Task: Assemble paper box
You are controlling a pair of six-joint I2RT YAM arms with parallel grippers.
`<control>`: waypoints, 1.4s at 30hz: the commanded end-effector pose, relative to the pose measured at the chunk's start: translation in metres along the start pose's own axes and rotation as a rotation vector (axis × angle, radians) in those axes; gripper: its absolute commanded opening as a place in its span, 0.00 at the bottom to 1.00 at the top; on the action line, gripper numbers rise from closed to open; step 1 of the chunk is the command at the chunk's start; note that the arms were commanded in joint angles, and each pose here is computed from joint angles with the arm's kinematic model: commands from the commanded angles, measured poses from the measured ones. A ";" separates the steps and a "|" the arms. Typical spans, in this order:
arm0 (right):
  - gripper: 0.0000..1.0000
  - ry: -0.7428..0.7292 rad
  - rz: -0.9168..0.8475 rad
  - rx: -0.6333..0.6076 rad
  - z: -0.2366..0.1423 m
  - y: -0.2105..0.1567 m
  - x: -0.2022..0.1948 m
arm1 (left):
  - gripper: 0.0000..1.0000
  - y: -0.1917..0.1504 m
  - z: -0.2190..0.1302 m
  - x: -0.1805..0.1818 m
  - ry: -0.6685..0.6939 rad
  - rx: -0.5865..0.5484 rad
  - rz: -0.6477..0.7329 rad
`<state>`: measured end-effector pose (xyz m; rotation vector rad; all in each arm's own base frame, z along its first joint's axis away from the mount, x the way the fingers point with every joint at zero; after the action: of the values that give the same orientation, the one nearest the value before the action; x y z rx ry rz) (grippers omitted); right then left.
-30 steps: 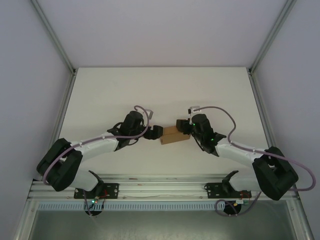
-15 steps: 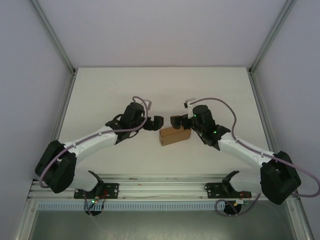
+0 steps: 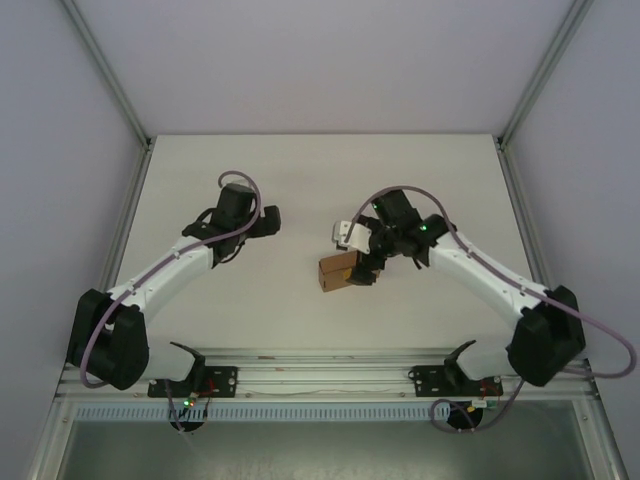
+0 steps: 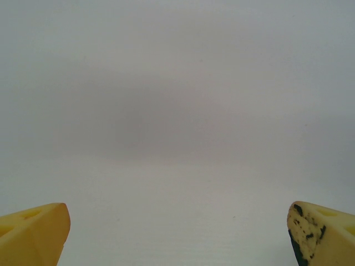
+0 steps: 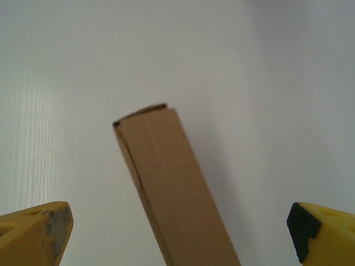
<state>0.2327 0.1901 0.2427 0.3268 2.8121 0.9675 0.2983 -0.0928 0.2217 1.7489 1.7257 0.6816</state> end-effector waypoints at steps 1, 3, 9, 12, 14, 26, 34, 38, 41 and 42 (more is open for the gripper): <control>1.00 0.094 -0.099 0.189 0.007 -0.011 0.001 | 1.00 -0.002 -0.003 0.005 0.071 0.017 0.019; 0.98 0.123 -0.125 0.259 0.018 -0.013 -0.004 | 1.00 -0.004 -0.002 0.007 0.084 0.011 0.018; 0.95 0.160 -0.131 0.371 0.049 -0.011 -0.011 | 1.00 -0.011 0.000 0.008 0.065 0.032 0.000; 0.91 0.123 -0.125 0.395 0.068 -0.011 -0.016 | 1.00 -0.015 0.000 0.007 0.038 0.043 -0.012; 0.88 0.136 -0.113 0.431 0.075 -0.013 -0.019 | 1.00 -0.015 -0.001 0.007 0.035 0.035 -0.013; 0.53 0.046 -0.038 0.515 0.087 -0.011 -0.027 | 1.00 -0.017 -0.017 0.011 0.027 -0.013 0.009; 0.42 -0.311 -0.009 0.381 0.078 0.004 -0.048 | 1.00 -0.020 -0.025 0.016 0.052 -0.028 -0.002; 0.42 -0.592 0.027 0.255 0.074 0.015 -0.067 | 1.00 -0.021 -0.029 0.017 0.059 -0.045 -0.012; 0.41 -0.774 0.017 0.213 0.079 0.019 -0.082 | 1.00 -0.023 -0.030 0.019 0.067 -0.045 -0.019; 0.38 -0.810 0.009 0.221 0.083 0.018 -0.087 | 1.00 -0.024 -0.030 0.019 0.070 -0.045 -0.021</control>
<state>0.3135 0.2274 0.1792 0.5072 2.4492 0.3526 0.2661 -0.0782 0.2281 1.7029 1.7226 0.7439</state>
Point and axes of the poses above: each hand's point on the last joint's axis, 136 mm out from that joint toward the fingers, its own z axis out along the fingers, its own x axis along the line the jaws close on, y = z × x, the point moved 10 cm from there along -z, back along the fingers, and after that the axes turned 12 degrees about z, right-handed, at the moved point
